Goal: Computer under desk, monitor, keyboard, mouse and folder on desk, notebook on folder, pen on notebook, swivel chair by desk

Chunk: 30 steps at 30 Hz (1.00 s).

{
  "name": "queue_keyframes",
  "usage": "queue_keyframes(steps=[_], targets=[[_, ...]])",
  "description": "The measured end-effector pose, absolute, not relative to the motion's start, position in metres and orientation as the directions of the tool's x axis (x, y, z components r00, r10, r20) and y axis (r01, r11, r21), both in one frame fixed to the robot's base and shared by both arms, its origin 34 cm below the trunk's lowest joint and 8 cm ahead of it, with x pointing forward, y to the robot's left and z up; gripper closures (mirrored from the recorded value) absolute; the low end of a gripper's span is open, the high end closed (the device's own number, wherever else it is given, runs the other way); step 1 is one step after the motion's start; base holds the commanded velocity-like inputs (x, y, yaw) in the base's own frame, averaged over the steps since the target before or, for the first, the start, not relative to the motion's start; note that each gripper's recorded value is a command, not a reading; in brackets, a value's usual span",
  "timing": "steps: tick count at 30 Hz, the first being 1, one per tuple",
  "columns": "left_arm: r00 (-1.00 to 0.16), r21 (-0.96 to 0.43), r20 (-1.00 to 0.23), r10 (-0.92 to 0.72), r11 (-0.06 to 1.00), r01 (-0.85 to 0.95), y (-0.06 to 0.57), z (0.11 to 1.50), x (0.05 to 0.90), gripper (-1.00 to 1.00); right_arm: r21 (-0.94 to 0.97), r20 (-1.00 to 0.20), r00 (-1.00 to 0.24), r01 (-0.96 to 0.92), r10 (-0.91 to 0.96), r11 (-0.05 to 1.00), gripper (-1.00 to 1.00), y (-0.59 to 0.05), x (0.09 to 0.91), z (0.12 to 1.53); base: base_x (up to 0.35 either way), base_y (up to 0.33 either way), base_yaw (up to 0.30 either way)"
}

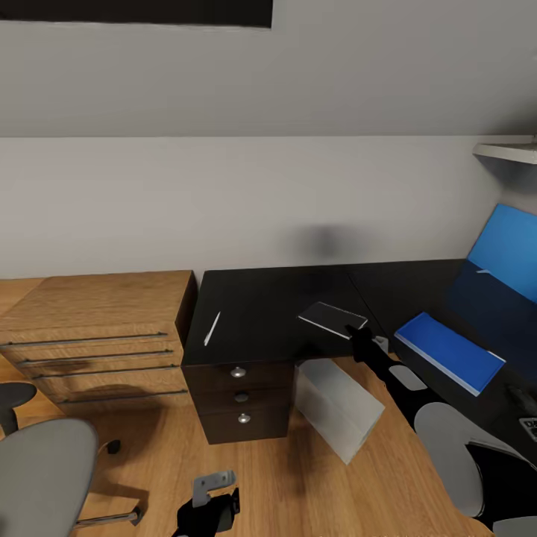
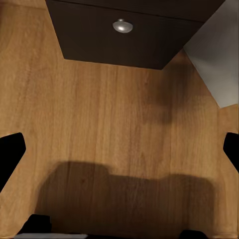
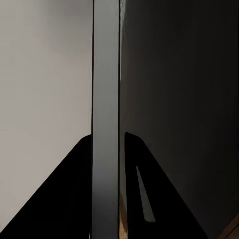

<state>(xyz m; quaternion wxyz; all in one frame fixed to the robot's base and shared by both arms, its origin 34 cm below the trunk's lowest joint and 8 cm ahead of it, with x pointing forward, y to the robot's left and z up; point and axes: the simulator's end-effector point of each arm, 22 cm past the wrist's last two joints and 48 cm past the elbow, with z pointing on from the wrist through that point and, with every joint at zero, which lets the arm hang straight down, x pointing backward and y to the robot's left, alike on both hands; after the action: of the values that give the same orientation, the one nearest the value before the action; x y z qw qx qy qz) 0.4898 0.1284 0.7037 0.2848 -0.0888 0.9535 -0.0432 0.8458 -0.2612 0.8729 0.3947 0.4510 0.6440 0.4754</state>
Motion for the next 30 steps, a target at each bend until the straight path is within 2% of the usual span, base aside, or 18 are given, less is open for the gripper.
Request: queue_keyframes(steps=[13,23,26,30], targets=[[-0.866,-0.118,-0.46,-0.195,0.98,-0.159,0.108,0.675,0.461,-1.0,0.971,-0.098,-0.269,0.183,0.958,0.151,1.0,-0.276,0.847,0.879,0.0,0.0,-0.257],[-0.925,0.02,-0.351,-0.148,0.986,-0.166,0.151,0.622,0.406,-1.0,0.97,-0.11,-0.259,0.184,0.96,0.161,1.0,-0.287,0.847,0.88,0.0,0.0,-0.267],[-0.902,0.071,-0.395,-0.177,0.973,-0.222,0.184,0.609,0.398,-1.0,0.97,-0.112,-0.255,0.184,0.961,0.161,1.0,-0.289,0.847,0.88,0.0,0.0,-0.267],[-0.881,0.078,-0.431,-0.194,0.965,-0.25,0.195,0.608,0.401,-1.0,0.968,-0.12,-0.235,0.187,0.965,0.166,1.0,-0.305,0.847,0.881,0.0,-0.019,-0.267]])
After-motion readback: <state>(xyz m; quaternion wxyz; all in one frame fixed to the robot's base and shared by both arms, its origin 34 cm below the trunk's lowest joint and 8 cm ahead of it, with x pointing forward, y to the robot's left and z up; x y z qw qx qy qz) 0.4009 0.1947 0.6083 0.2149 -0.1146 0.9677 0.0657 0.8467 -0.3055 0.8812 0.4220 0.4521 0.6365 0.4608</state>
